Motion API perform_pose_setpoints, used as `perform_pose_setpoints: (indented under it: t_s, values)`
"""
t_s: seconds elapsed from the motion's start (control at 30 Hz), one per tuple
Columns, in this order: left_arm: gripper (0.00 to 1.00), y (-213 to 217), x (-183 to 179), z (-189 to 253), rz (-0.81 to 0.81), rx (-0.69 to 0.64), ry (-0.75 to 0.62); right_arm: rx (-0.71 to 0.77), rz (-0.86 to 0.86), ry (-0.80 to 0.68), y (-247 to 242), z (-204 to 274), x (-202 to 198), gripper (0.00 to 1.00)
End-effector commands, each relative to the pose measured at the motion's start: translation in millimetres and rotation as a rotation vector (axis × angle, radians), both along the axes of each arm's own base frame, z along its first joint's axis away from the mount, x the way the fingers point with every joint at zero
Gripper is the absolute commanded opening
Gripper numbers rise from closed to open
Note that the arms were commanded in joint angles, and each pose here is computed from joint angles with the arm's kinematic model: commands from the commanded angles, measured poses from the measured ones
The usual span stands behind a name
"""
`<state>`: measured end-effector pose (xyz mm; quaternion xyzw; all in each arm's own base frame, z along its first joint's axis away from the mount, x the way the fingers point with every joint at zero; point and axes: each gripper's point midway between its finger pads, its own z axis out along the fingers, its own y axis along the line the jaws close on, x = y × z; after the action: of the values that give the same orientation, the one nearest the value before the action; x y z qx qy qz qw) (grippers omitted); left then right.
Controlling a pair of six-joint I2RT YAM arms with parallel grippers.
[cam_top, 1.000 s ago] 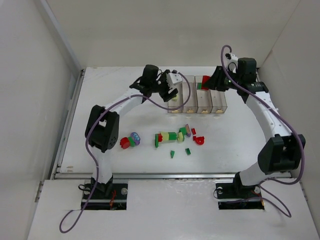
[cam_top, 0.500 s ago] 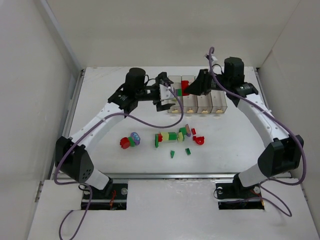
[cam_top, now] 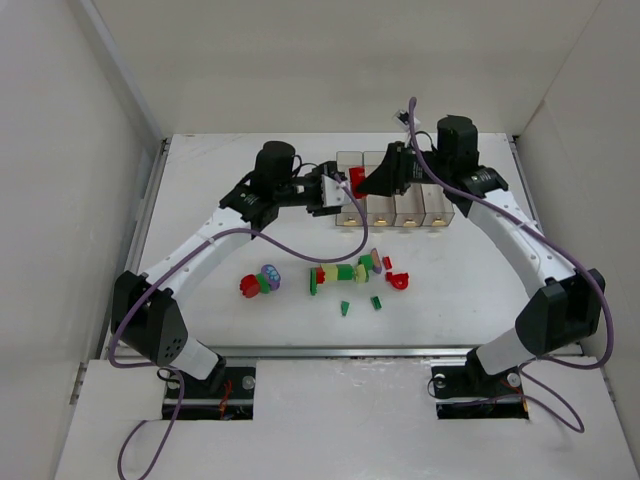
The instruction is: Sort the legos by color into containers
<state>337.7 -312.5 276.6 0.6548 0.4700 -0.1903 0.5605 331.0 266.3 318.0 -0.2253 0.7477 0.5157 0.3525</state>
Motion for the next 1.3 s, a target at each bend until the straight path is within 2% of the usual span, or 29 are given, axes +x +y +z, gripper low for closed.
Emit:
perform_pose_setpoints:
  t_s: [0.0,0.13,0.17,0.2,0.3,0.33,0.8,0.9,0.97,1.0,1.07,1.27]
  values:
    - [0.47,-3,-4,19,-0.004,-0.055,-0.018,0.041,0.042,-0.092,9,23,-7,0.0]
    - [0.47,-7,-7,23,-0.011,-0.063,-0.016,0.037,0.029,-0.076,9,19,-6,0.0]
    - [0.42,-7,-7,23,-0.011,-0.063,-0.016,0.037,0.029,-0.076,9,19,-6,0.0]
    - [0.27,-6,-8,19,-0.01,-0.058,-0.009,0.037,0.029,-0.076,9,19,-6,0.0]
    - [0.02,-4,-5,16,0.01,-0.047,-0.005,0.03,-0.001,-0.078,5,18,0,0.0]
    - [0.0,-3,-6,10,0.01,-0.037,0.01,0.03,-0.001,-0.078,5,18,0,0.0]
    - [0.0,38,12,-36,0.185,0.062,0.105,-0.003,-0.271,-0.018,-68,4,41,0.0]
    - [0.0,44,15,-42,0.224,0.063,0.138,-0.083,-0.369,-0.026,-80,-11,63,0.0]
    - [0.0,46,17,-43,0.26,0.058,0.162,-0.203,-0.452,0.039,-95,-47,83,0.0]
    - [0.0,46,18,-41,0.265,0.047,0.165,-0.281,-0.546,0.057,-111,-62,99,0.0]
    - [0.0,48,20,-44,0.301,0.038,0.192,-0.373,-0.56,0.118,-117,-95,119,0.0]
    - [0.0,50,23,-44,0.335,0.025,0.209,-0.479,-0.521,0.179,-103,-150,151,0.02]
